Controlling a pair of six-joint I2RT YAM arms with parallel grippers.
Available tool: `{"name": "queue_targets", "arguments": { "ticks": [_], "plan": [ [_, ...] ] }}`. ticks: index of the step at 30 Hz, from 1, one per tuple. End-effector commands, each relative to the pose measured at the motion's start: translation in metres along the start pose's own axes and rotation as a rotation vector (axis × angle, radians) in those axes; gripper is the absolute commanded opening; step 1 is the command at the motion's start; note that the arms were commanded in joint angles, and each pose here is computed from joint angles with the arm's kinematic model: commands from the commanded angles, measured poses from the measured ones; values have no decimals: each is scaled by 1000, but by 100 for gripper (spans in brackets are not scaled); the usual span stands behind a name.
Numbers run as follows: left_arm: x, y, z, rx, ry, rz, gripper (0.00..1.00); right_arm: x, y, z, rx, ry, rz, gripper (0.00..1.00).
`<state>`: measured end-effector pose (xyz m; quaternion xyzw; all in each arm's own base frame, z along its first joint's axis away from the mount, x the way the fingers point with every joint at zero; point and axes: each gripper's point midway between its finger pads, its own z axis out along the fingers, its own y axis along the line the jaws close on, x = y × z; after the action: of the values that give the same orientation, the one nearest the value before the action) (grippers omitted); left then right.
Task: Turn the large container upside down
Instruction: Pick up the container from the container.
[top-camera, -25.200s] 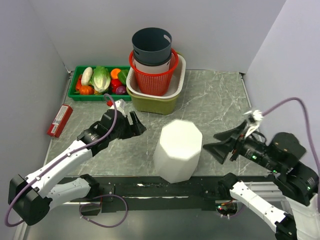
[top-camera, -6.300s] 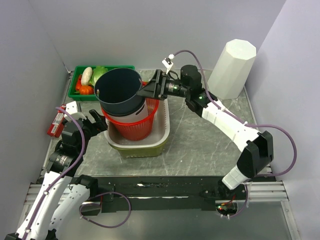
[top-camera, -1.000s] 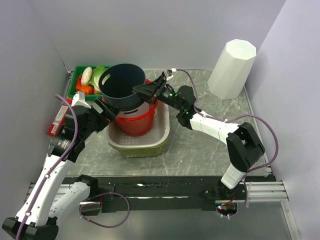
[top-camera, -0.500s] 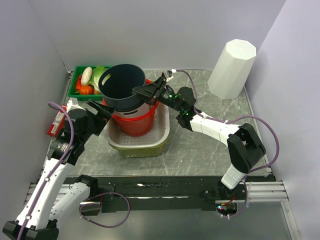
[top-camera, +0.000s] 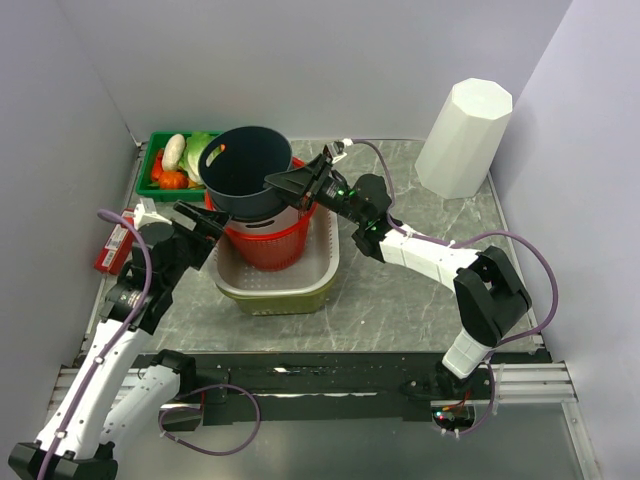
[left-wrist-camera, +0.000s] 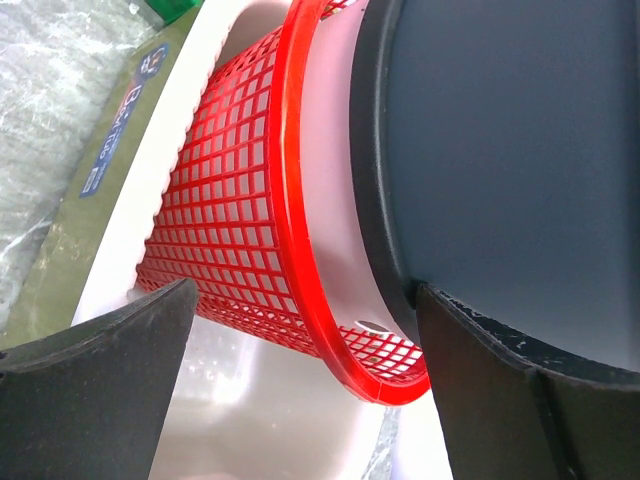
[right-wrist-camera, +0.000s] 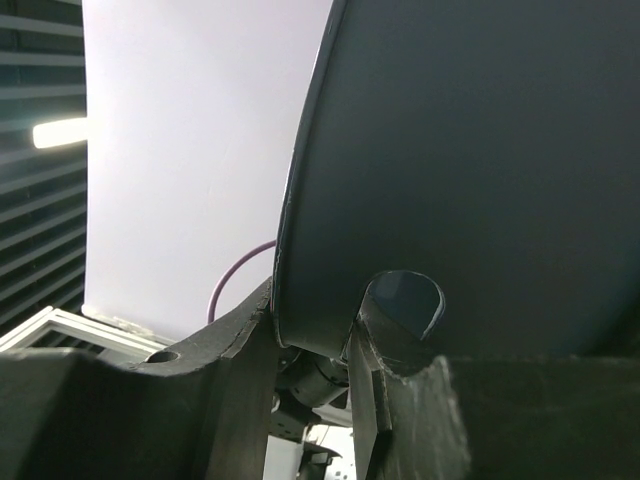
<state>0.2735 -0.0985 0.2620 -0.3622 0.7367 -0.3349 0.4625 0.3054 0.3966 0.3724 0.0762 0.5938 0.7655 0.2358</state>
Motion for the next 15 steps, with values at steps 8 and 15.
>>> {"name": "queue_targets", "arguments": {
  "ticks": [8, 15],
  "plan": [
    [19, 53, 15, -138, 39, 94, 96, 13, 80, -3, -229, 30, -108, 33],
    [20, 55, 17, -146, 42, 112, 96, 18, 102, -3, -295, 64, -196, 34]
  ]
}}
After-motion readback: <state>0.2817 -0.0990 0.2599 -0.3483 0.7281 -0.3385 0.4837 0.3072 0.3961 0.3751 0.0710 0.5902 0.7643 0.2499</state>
